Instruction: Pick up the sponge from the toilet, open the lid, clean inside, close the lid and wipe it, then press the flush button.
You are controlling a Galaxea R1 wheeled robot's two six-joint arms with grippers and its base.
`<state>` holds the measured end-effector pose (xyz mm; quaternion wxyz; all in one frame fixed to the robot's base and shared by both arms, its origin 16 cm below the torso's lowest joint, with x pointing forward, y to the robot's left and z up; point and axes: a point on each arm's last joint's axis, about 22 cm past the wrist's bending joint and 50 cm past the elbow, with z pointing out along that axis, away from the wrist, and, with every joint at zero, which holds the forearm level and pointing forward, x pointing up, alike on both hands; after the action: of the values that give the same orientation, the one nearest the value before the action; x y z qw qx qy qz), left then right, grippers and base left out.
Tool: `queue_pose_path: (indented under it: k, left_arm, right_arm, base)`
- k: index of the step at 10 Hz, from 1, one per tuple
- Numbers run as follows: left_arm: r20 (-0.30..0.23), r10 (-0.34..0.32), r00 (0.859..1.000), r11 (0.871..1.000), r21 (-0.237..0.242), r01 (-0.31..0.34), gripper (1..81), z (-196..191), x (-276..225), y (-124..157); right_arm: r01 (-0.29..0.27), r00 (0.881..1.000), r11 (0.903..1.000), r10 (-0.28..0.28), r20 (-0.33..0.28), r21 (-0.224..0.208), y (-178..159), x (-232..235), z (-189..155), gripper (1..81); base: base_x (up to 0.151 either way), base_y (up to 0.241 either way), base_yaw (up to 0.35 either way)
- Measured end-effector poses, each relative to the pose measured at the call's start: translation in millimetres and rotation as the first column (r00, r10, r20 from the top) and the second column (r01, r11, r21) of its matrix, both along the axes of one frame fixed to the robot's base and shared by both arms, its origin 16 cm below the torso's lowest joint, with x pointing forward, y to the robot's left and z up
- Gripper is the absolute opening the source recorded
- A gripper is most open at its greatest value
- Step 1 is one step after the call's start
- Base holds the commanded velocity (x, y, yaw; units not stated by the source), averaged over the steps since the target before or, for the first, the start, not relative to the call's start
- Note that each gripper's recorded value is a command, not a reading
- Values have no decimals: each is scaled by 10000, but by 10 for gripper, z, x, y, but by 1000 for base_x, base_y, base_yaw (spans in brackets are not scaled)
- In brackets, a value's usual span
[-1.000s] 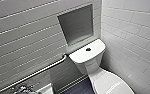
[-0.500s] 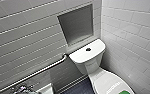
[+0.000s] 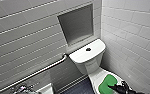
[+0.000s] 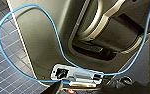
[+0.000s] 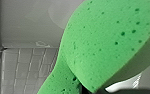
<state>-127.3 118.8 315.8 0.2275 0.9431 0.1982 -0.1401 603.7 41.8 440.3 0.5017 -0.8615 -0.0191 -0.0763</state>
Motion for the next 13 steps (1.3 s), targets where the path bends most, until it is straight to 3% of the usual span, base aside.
queue_pose_path:
  k: [2, 3, 6, 8, 10, 13]
  left_arm:
    - [-4, 1, 10000, 10000, -6, -1, 811, 2, -3, -3]
    - [-7, -1, 10000, 10000, 3, 1, 811, 1, -5, 2]
    - [-10, 2, 10000, 10000, 7, -2, 811, 1, -6, 5]
    - [-21, -1, 10000, 10000, 14, 1, 811, 3, -12, 12]
    - [-33, -5, 10000, 10000, 24, 5, 811, 5, -21, 23]
    - [-37, -14, 10000, 10000, 54, 15, 811, 3, -27, 45]
  right_arm:
    - [-475, 9988, 9911, 488, 81, -1241, 12, 226, -412, 10]
    - [-654, 9977, 9860, 670, 55, -1533, 159, 254, -545, 10]
    - [-1306, 9904, 9730, 1367, 194, -1902, 824, 267, -673, 10]
    - [-1721, 9843, 9596, 1766, 2, -2225, 1084, 99, -806, 10]
    - [-1731, 9841, 9416, 1769, -131, -2889, 939, -7, -1103, 10]
    - [-1374, 9891, 9435, 1470, 95, -3016, 788, 20, -1215, 10]
  base:
    - [0, 0, 0]
    - [0, 0, 0]
    - [0, 0, 0]
    - [0, 0, 0]
    - [0, 0, 0]
    - [0, 0, 0]
